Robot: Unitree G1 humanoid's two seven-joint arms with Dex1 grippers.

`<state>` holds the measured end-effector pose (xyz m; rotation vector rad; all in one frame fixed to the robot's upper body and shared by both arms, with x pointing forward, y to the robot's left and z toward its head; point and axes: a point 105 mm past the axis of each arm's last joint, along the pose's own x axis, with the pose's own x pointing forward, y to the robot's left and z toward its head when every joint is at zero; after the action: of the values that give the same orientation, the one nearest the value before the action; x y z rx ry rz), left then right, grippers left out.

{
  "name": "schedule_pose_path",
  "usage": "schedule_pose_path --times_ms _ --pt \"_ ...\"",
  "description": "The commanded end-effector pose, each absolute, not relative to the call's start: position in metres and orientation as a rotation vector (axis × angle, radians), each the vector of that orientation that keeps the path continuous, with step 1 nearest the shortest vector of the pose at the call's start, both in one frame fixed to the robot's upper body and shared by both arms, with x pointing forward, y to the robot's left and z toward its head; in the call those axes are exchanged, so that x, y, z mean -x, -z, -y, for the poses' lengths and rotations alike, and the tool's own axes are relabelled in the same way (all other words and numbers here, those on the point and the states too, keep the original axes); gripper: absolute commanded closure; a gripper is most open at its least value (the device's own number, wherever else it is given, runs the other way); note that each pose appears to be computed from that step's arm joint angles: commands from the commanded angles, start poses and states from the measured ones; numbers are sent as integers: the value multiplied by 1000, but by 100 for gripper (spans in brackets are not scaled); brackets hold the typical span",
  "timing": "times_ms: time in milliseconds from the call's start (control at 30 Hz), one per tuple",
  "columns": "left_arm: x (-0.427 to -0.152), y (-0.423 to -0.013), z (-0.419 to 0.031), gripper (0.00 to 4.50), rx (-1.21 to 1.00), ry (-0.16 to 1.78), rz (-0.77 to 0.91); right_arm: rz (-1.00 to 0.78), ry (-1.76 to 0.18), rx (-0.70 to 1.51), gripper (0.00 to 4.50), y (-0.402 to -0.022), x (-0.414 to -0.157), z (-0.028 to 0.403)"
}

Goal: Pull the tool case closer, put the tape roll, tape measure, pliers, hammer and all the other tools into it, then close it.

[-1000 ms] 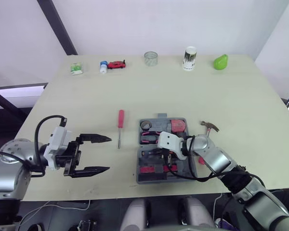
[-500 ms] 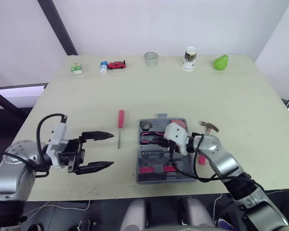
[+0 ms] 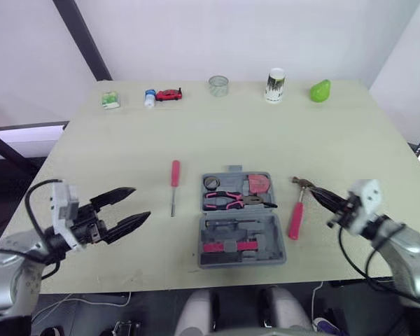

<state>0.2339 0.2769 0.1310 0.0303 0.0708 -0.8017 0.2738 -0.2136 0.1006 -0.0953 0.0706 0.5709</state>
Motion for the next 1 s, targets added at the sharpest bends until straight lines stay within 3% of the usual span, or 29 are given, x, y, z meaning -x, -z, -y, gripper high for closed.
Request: schedule_pose_path --times_ms 33,100,267,333,500,667,767,1000 --pt "-223 -118 -304 0 -62 647 -80 -34 -413 105 392 -104 -260 248" --pt "-216 -109 -311 0 -52 577 -84 -62 -337 96 329 -94 -247 264" --pt "-196 -83 -330 0 -35 441 -134 -137 -178 21 73 -65 -211 303" --pt "-193 -79 -337 0 -33 406 -140 -142 -129 -5 2 -60 -203 314" --pt "-187 -76 -349 0 -33 357 -145 -170 -39 -50 2 -45 -179 340" --pt "-190 -77 -346 0 -36 380 -141 -164 -65 -57 2 -47 -182 336" --pt "-196 -80 -341 0 -45 408 -134 -138 -80 -72 2 -56 -192 331" --pt "-226 -102 -296 0 -109 583 -73 -85 -170 -62 2 -79 -244 290"
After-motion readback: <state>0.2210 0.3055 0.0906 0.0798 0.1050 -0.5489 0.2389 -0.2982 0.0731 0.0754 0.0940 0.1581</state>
